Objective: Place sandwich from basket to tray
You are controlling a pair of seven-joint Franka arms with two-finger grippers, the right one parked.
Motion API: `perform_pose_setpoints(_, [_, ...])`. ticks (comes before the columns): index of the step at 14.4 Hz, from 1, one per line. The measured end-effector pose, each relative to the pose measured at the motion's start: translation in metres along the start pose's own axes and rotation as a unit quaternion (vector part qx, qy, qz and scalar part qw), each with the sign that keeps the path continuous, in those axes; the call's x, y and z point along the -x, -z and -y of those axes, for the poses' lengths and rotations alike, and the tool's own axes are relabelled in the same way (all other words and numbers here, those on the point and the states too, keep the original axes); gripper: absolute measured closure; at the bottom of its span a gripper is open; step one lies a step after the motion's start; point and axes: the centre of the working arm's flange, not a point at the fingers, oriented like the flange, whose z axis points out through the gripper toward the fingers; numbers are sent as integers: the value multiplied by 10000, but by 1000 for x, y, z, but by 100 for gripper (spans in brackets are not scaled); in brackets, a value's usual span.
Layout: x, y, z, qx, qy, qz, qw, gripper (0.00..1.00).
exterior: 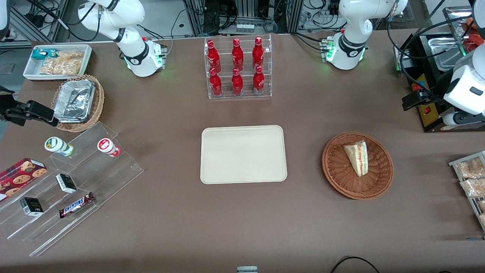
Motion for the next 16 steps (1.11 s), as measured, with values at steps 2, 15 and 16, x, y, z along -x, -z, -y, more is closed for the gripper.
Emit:
perform_pose_setpoints(2, [0,0,0,1,-9,3,10000,0])
perform_pose_setpoints(15, [-43,-224,-19,23,137,113,9998,0])
perform_pose_setpoints(16, [-44,-246,-21,51,257,49,9996,0])
